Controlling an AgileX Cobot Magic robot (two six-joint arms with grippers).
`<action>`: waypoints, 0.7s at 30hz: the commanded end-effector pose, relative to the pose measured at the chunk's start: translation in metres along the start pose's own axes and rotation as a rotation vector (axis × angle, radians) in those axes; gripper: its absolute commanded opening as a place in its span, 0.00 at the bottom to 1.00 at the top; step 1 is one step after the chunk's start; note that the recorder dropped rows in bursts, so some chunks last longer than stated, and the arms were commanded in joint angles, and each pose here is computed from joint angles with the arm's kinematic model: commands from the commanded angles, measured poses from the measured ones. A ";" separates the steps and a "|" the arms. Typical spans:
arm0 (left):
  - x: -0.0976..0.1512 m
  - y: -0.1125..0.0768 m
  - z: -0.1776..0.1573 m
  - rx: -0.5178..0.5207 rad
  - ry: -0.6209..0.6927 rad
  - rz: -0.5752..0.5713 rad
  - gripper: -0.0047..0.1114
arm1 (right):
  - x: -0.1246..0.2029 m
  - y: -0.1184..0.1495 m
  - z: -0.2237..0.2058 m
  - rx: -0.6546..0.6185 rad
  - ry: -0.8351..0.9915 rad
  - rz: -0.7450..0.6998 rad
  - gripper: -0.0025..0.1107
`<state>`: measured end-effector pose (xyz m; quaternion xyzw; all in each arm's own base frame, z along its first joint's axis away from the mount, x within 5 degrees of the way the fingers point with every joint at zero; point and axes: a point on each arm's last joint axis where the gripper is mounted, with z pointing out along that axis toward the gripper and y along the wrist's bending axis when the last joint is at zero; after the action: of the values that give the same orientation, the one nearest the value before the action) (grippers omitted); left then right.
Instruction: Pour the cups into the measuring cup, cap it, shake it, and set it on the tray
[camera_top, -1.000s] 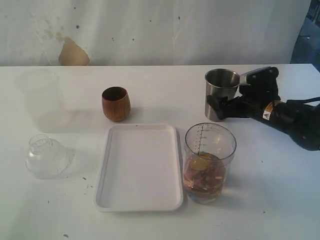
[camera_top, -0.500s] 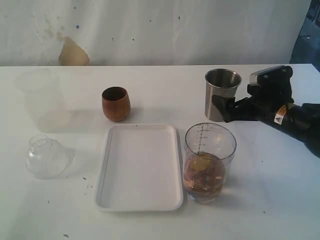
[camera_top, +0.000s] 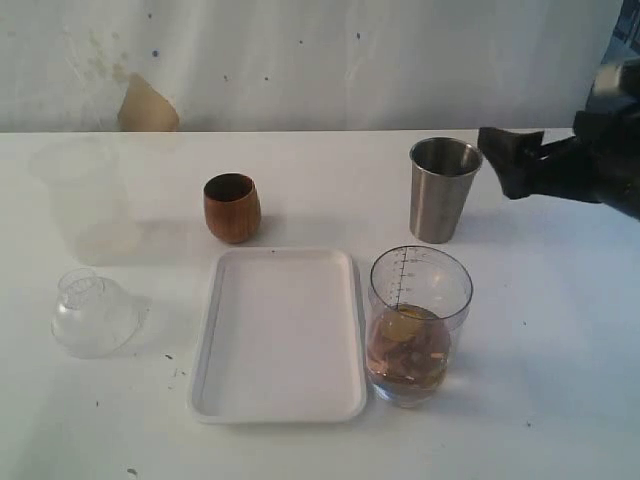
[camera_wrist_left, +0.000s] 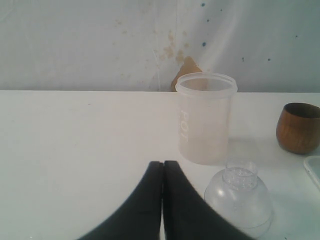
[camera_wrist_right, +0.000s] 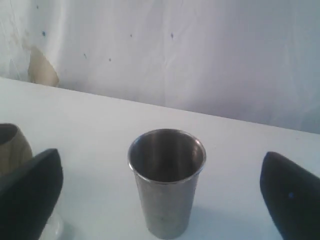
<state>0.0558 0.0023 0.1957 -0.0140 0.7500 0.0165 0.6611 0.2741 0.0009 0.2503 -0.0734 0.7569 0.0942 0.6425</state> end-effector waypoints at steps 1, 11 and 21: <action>0.001 0.000 0.000 0.001 -0.009 -0.004 0.05 | -0.024 0.013 -0.041 -0.002 -0.009 0.011 0.92; 0.001 0.000 0.000 0.001 -0.009 -0.004 0.05 | -0.050 0.065 -0.117 -0.279 -0.108 0.033 0.14; 0.001 0.000 0.000 0.001 -0.009 -0.004 0.05 | -0.065 0.085 -0.176 -0.272 -0.258 0.016 0.02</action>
<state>0.0558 0.0023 0.1957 -0.0140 0.7500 0.0165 0.6611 0.1088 0.0403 0.3431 -0.1388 0.6610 0.2145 0.7055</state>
